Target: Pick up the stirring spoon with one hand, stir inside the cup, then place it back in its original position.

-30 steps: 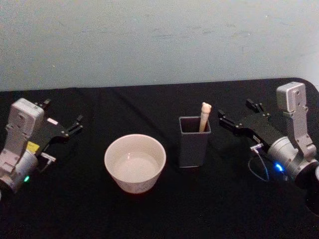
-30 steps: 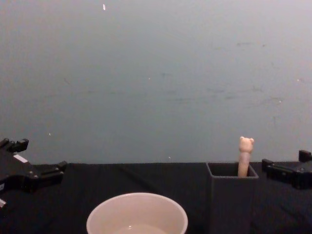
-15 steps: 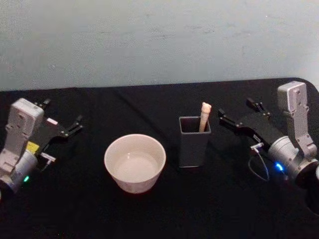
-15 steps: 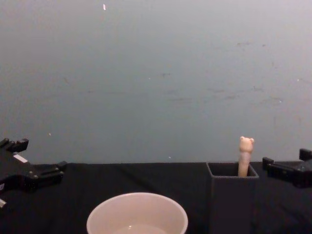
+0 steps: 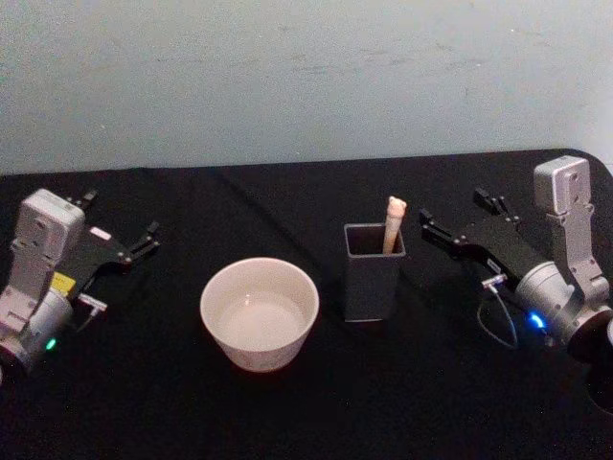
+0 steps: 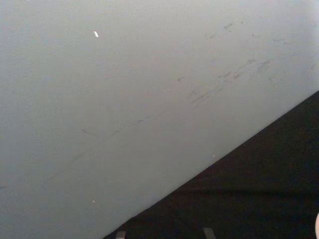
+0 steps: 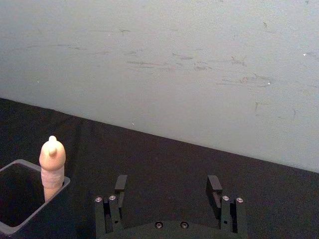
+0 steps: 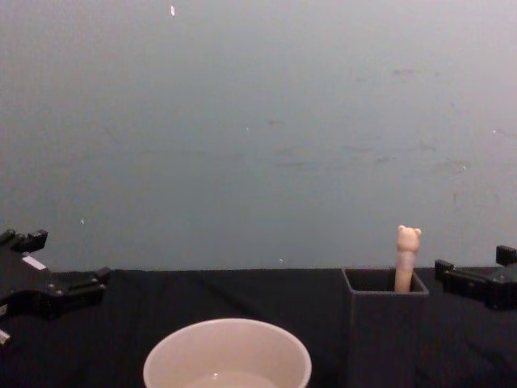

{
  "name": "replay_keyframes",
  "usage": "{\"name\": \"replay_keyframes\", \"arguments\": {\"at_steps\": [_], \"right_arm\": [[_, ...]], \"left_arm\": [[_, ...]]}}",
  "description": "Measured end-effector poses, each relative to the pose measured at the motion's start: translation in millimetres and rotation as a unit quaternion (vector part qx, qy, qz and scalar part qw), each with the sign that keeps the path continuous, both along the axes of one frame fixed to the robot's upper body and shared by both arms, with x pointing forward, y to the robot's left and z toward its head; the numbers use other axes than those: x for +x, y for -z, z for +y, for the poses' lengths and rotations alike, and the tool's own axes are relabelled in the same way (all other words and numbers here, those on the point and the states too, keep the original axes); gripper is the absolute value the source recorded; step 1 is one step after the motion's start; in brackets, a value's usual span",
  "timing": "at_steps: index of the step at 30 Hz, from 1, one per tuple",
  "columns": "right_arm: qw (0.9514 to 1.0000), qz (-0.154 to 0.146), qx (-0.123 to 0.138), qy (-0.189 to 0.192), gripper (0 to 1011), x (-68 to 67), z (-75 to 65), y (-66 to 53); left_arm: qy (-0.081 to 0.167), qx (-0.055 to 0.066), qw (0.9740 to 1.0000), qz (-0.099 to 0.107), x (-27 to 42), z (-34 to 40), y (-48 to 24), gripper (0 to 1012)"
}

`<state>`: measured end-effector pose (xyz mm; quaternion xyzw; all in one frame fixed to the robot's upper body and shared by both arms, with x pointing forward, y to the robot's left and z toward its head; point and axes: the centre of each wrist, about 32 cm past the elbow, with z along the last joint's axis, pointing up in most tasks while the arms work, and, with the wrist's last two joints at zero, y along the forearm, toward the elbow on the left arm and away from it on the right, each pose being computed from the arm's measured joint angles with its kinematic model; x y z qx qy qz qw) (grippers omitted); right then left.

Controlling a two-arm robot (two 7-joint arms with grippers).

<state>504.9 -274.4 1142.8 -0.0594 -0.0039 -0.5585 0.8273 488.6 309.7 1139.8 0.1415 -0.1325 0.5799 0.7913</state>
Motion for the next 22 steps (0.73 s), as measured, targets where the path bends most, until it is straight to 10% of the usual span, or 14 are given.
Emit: {"name": "replay_keyframes", "arguments": {"at_steps": [22], "right_arm": [[1.0,0.0,0.0,0.0,1000,0.0,0.0,0.0]], "left_arm": [[0.0,0.0,1.0,0.0,0.0,0.0,0.0,1001]]}}
